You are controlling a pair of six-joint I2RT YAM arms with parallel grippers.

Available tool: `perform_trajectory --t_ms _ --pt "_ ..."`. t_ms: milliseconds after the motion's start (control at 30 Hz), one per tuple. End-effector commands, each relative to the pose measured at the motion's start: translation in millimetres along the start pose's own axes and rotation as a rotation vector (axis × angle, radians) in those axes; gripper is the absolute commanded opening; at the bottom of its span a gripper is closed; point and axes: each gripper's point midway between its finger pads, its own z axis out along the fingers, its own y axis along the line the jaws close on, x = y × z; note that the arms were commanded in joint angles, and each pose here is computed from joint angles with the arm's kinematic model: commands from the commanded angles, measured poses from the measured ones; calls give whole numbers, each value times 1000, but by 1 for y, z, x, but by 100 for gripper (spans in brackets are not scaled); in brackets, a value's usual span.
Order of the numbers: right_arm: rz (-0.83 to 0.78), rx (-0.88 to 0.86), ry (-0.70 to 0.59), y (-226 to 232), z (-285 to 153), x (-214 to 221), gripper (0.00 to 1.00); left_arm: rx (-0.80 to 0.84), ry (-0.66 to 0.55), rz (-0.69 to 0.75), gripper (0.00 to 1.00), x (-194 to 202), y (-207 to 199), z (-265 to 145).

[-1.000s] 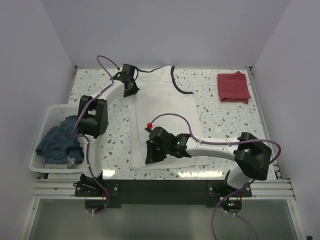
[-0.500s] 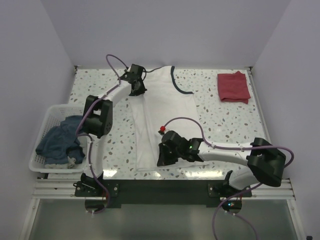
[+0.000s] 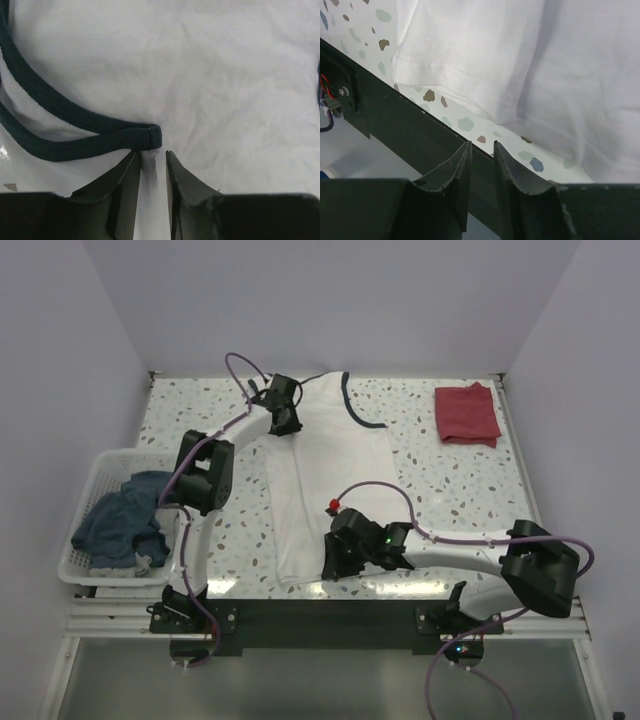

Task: Fold and stack the tank tops
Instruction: Fold the tank top

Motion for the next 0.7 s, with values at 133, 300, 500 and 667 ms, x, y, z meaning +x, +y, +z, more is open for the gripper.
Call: perform_trajectory --t_ms 133,300,500,667 --pt "-17 73 -140 -3 -37 -23 35 123 -163 18 54 -57 -35 -45" --pt "-117 128 -226 17 -55 -44 33 -11 -215 -70 55 -67 19 -77" --pt "-253 157 -228 63 -23 -85 28 -4 -154 -99 34 -57 43 -68" --pt "-312 195 -167 66 19 -89 24 -26 -96 -89 27 -39 53 -51"
